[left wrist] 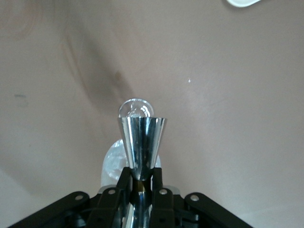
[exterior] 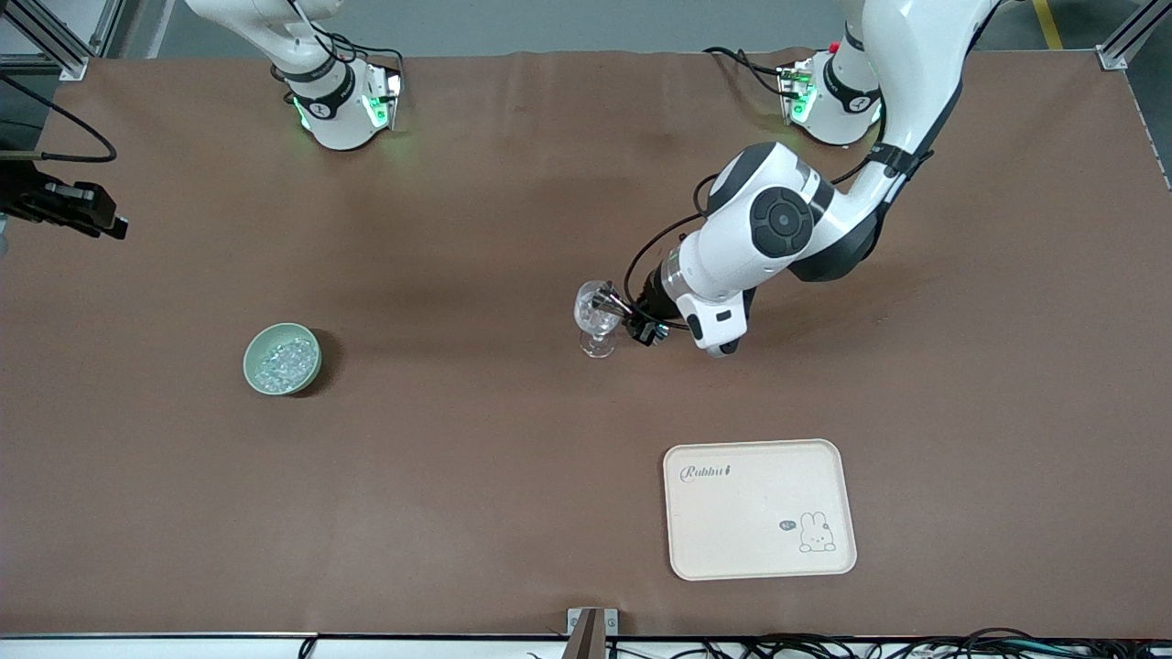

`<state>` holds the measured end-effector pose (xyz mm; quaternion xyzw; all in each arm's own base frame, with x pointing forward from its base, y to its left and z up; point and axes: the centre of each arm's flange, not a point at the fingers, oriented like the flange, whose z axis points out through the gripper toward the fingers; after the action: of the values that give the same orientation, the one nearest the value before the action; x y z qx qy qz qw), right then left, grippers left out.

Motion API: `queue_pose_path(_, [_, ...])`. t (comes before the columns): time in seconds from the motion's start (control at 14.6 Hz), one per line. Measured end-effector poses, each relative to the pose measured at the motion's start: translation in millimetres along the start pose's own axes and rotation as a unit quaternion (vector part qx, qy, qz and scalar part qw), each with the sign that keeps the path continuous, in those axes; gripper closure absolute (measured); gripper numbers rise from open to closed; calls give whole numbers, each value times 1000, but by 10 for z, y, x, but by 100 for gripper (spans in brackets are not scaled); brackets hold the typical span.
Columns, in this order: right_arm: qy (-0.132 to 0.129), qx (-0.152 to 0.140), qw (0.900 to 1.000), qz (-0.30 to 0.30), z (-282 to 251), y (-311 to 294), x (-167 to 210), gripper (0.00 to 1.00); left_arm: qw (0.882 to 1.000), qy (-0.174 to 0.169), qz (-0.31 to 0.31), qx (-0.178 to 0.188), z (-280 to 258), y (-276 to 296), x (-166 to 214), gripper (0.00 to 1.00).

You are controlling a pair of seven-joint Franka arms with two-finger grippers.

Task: Pour wine and add ice with both arms
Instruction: 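Tilt the jigger over the glass rim with the left gripper to pour, then move the jigger toward the tray while the right gripper brings ice over the glass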

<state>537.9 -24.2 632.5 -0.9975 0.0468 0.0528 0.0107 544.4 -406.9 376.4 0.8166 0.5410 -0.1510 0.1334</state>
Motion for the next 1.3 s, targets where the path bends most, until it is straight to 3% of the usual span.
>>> queue_pose_path(0.21, [-10,0,1000,-3,18,-33,-23,73,998,-59,15,30,-17,-47,28,79])
queue_pose_path(0.41, [-8,0,1000,-17,1,-184,-36,73,992,-122,9,22,-191,16,378,79])
queue_pose_path(0.75, [21,-2,1000,-21,-252,-872,-166,73,973,-207,-86,-52,-560,181,1401,79])
queue_pose_path(1.03, [23,7,1000,0,-240,-1941,-468,73,947,-258,-141,-126,-626,158,2381,79])
queue_pose_path(1.3, [18,27,999,11,31,-3137,-717,73,916,-296,-198,-187,-260,23,3290,79])
